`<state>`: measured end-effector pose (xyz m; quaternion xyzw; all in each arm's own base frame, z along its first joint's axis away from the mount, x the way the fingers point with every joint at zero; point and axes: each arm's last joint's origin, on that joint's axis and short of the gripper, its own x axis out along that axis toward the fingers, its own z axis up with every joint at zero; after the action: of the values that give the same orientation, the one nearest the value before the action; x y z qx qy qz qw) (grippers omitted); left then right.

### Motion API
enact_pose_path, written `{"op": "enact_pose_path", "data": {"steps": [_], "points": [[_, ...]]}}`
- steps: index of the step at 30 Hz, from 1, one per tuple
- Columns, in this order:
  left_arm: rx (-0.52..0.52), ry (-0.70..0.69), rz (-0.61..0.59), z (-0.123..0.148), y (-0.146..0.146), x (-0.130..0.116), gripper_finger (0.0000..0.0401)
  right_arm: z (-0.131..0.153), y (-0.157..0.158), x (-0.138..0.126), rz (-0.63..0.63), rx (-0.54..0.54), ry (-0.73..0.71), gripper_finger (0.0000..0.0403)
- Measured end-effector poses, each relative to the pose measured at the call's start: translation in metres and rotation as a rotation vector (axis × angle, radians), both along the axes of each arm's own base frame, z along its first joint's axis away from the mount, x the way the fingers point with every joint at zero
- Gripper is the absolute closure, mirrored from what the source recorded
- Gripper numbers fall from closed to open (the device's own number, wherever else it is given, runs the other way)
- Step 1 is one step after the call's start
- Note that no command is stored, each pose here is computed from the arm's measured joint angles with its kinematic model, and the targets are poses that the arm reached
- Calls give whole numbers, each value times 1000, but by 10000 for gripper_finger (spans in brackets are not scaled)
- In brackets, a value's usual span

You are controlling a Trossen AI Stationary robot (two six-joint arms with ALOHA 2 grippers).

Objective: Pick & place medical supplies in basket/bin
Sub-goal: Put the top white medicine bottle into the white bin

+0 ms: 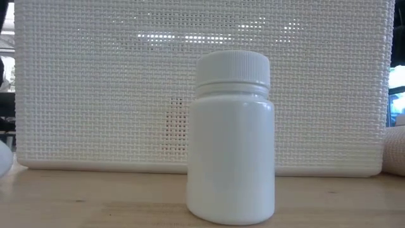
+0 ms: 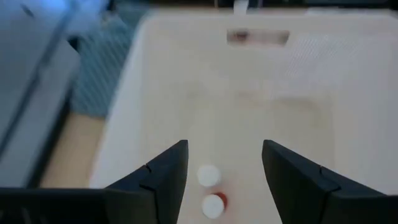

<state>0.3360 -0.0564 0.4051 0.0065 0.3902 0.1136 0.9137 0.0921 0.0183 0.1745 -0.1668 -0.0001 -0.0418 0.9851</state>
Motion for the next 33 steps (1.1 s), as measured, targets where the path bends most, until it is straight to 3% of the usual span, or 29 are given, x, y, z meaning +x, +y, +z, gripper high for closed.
{"op": "enact_pose_path", "data": {"steps": [6, 10, 18, 24, 29, 33], "points": [[108, -105, -14, 28, -18, -43, 210, 0, 0, 0, 2, 48, -4, 65], [125, -123, 24, 23, -24, -65, 214, 3, 1, 0, 39, 311, -51, 65], [178, -139, 198, -16, -20, -104, 217, 9, 1, -1, 67, 622, -118, 65], [178, -130, 198, -40, -7, -133, 217, 31, 0, -4, 43, 637, -78, 65], [139, -214, 224, -36, 4, -157, 217, 58, -2, -1, -81, 604, 57, 65], [99, -272, 263, -38, 8, -170, 217, 79, 0, 9, -188, 661, 190, 65]]}}
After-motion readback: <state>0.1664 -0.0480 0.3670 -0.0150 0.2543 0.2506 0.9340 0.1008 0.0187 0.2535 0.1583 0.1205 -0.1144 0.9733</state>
